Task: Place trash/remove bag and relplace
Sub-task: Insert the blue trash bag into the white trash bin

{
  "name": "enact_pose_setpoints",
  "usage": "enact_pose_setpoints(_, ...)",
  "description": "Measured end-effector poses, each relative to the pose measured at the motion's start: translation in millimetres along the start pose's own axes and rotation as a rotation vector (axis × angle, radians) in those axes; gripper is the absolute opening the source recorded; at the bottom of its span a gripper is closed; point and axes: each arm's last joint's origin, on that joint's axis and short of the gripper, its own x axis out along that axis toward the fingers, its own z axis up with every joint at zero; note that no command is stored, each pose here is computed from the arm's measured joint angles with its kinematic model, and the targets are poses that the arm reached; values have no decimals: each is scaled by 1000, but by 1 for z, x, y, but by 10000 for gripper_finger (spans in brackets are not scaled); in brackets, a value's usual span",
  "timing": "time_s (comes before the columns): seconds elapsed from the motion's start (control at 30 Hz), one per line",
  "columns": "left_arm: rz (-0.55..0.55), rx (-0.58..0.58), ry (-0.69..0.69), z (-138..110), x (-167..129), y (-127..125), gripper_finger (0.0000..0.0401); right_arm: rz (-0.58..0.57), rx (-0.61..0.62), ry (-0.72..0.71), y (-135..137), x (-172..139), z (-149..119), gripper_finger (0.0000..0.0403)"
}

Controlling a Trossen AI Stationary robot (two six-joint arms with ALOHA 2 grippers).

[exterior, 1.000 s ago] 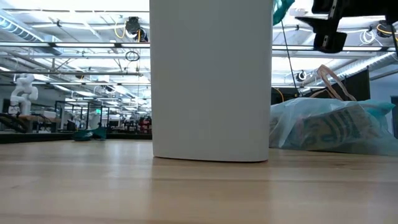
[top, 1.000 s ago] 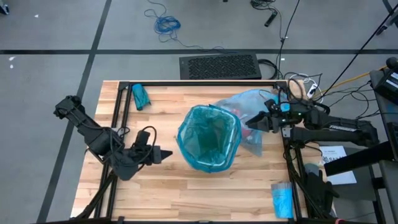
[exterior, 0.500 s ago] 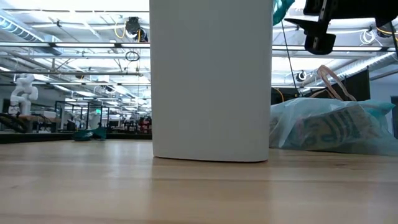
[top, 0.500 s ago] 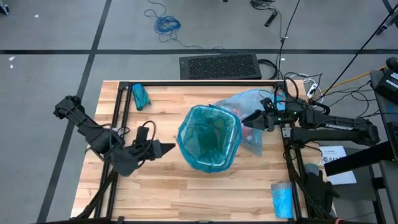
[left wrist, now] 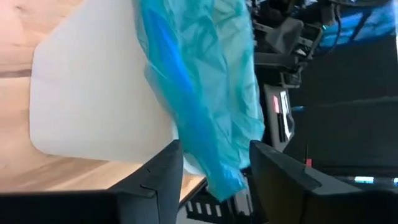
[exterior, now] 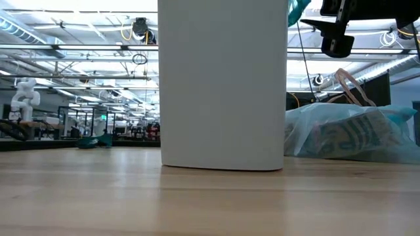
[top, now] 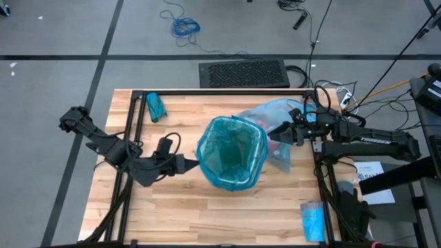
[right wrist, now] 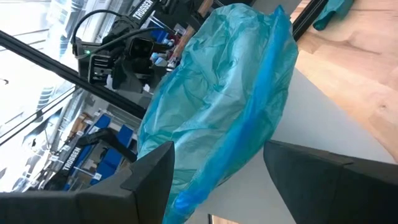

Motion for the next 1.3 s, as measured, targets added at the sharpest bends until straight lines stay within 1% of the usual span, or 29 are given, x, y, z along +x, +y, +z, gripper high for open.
enact_pose_setpoints(0.2, 15, -19, -25, 6, 7, 0, 185, 2, -3, 2, 0, 0, 0, 240)
enact_pose_setpoints(0.4, 26, -32, -13, 15, 14, -1, 185, 2, -3, 2, 0, 0, 0, 240)
enact_pose_setpoints(0.53, 29, -29, 27, 18, 19, -2, 185, 2, -3, 2, 0, 0, 0, 240)
enact_pose_setpoints(0.67, 47, -36, 69, 16, 25, -1, 180, 2, -3, 2, 0, 0, 0, 240)
enact_pose_setpoints(0.77, 65, -28, 94, 12, 30, 1, 156, 0, -3, 3, 0, 0, 0, 240)
enact_pose_setpoints(0.87, 73, -24, 105, 10, 33, 2, 119, -2, -2, 2, 0, 0, 0, 240)
enact_pose_setpoints(0.93, 72, -19, 106, 10, 33, 2, 86, -4, -1, 2, 0, 0, 0, 240)
enact_pose_setpoints(1.03, 47, 11, 96, 10, 33, -1, 23, -5, 0, 2, 0, 0, 0, 240)
enact_pose_setpoints(1.07, 40, 18, 89, 10, 32, -3, 12, -3, 0, 0, 0, 0, 0, 240)
enact_pose_setpoints(1.17, 21, 33, 78, 11, 28, -8, 3, 9, 3, -9, 1, 0, 1, 240)
enact_pose_setpoints(1.3, 7, 51, 85, 9, 24, -11, 2, 11, 4, -10, 1, 0, 1, 240)
